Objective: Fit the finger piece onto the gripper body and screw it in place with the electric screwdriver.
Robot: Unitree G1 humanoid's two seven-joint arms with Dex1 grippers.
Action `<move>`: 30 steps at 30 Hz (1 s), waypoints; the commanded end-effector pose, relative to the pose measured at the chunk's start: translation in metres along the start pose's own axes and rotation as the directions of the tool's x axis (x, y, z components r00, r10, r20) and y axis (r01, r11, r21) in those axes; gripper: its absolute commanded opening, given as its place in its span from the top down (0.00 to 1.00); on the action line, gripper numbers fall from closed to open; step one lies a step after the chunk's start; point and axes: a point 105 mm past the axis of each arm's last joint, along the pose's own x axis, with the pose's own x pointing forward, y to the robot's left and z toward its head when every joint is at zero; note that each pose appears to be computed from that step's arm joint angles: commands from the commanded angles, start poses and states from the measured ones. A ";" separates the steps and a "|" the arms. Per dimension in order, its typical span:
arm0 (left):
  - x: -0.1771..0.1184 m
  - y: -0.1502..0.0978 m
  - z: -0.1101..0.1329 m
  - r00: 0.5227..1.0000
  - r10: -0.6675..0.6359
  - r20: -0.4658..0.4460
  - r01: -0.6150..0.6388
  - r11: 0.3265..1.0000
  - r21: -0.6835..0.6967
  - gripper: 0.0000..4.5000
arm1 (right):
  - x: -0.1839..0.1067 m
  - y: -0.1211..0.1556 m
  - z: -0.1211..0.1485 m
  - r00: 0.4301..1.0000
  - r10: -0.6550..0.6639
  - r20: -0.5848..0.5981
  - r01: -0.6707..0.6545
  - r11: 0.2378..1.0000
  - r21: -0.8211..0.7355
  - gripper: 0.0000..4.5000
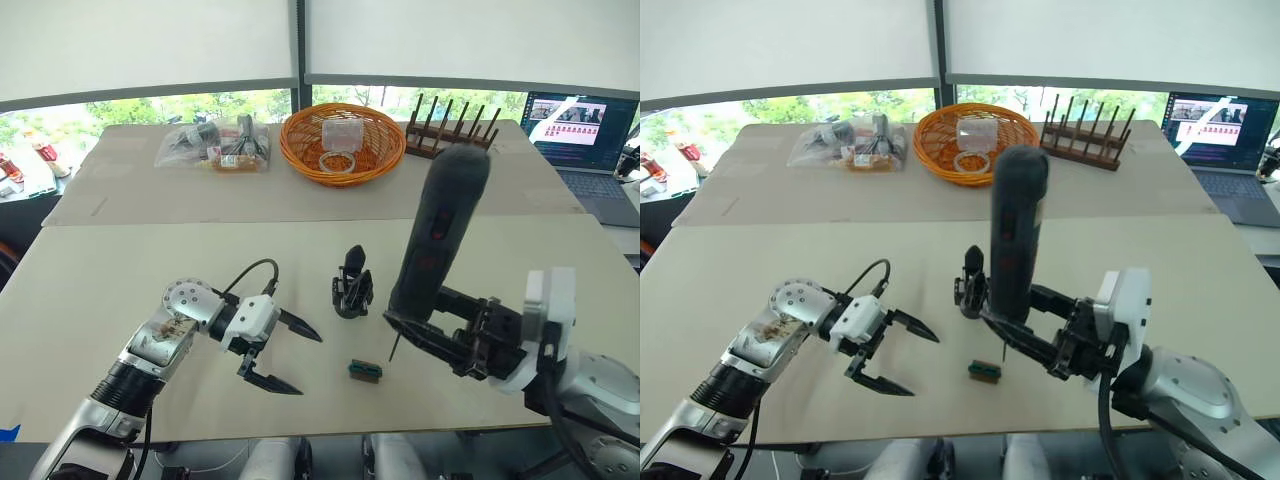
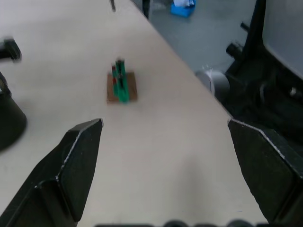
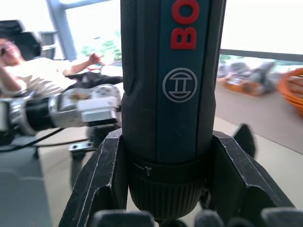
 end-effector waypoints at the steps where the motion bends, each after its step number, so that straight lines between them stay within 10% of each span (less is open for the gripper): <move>1: 0.002 0.007 0.005 0.999 0.047 0.021 -0.048 0.998 0.045 0.00 | 0.000 0.003 0.006 0.998 0.042 0.050 -0.037 0.995 -0.091 0.58; 30: 0.021 0.022 0.002 0.993 0.104 0.053 -0.109 0.989 0.105 0.00 | 0.002 0.007 -0.022 0.997 0.064 0.040 -0.059 0.992 -0.113 0.58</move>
